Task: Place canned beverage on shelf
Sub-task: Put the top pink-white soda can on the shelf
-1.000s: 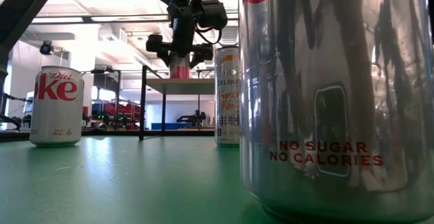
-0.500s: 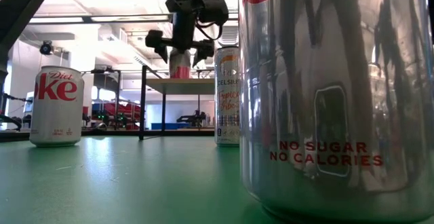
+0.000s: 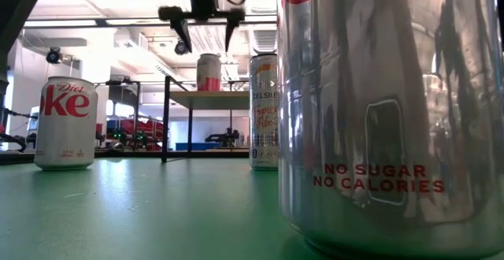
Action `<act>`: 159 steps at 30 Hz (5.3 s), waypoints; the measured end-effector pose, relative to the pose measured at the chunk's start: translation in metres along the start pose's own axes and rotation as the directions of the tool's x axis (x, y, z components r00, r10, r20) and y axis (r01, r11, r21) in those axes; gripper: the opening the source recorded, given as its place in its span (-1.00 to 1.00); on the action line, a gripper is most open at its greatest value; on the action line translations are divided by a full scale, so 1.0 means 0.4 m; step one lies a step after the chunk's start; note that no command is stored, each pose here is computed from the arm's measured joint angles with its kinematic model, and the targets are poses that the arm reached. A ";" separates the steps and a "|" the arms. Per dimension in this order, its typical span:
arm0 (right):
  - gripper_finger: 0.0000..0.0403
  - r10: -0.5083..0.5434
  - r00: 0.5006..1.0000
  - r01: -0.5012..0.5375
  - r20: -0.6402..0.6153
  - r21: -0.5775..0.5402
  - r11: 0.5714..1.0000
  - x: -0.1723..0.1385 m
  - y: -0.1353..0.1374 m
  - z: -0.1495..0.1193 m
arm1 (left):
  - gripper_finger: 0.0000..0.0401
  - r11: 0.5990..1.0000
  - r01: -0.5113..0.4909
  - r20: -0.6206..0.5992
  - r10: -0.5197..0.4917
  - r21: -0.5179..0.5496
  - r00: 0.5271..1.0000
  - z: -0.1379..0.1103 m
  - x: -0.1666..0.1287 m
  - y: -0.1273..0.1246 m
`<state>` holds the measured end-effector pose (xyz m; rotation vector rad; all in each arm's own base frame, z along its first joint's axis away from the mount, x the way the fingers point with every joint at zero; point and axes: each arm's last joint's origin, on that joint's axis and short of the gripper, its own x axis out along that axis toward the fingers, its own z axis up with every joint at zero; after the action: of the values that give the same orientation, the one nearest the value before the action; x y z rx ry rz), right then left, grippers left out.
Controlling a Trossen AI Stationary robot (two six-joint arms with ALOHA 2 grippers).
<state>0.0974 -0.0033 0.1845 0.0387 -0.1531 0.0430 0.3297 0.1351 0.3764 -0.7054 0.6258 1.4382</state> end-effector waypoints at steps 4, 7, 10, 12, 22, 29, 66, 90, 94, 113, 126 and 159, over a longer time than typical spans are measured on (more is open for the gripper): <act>0.77 0.000 1.000 0.000 0.000 0.000 1.000 0.000 0.000 0.000 | 0.99 0.999 0.023 -0.029 -0.022 0.033 0.999 0.035 -0.051 0.025; 0.77 0.000 1.000 0.000 0.000 0.000 1.000 0.000 0.000 0.000 | 0.99 0.997 0.058 -0.050 -0.055 0.043 0.997 0.068 -0.080 0.043; 0.77 0.000 1.000 0.000 0.000 0.000 1.000 0.000 0.000 0.000 | 0.99 0.995 0.097 -0.088 -0.094 0.030 0.992 0.099 -0.080 0.057; 0.77 0.000 1.000 0.000 -0.002 0.000 1.000 0.000 0.000 0.000 | 0.99 0.993 0.114 -0.135 -0.108 0.037 0.985 0.112 -0.067 0.064; 0.77 -0.001 1.000 0.001 -0.002 0.000 1.000 0.000 0.000 0.000 | 0.99 0.960 0.240 -0.334 -0.181 0.143 0.925 0.124 -0.026 0.076; 0.77 0.000 1.000 0.000 -0.002 0.000 1.000 0.000 0.000 0.000 | 0.99 0.592 0.353 -0.309 -0.180 0.724 0.934 0.131 -0.033 0.081; 0.77 -0.001 1.000 0.001 -0.007 0.001 1.000 0.000 0.000 -0.002 | 0.99 0.286 0.370 -0.310 -0.233 0.884 0.922 0.262 0.014 0.199; 0.77 -0.001 1.000 0.001 -0.008 0.001 1.000 0.000 0.000 -0.002 | 0.99 -0.014 0.391 -0.373 -0.333 0.920 0.866 0.271 0.081 0.190; 0.77 -0.001 1.000 0.001 -0.008 0.001 1.000 0.000 0.000 -0.002 | 0.99 -0.021 0.409 -0.393 -0.327 0.912 0.859 0.273 0.111 0.176; 0.77 -0.001 1.000 0.001 -0.007 0.001 1.000 0.000 0.000 -0.002 | 0.95 -0.049 0.508 -0.498 -0.301 0.860 0.813 0.285 0.190 0.165; 0.77 -0.001 1.000 0.001 -0.007 0.001 1.000 0.000 0.000 -0.002 | 0.45 -0.100 0.505 -0.508 -0.329 0.857 0.796 0.286 0.189 0.163; 0.77 0.000 1.000 0.000 -0.007 0.001 1.000 0.000 0.000 -0.002 | 0.33 0.202 0.575 -0.500 -0.325 0.793 0.803 0.285 0.185 0.160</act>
<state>0.0974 -0.0033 0.1839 0.0393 -0.1458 0.0429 0.2653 0.2699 0.3915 -0.0532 1.1624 0.2238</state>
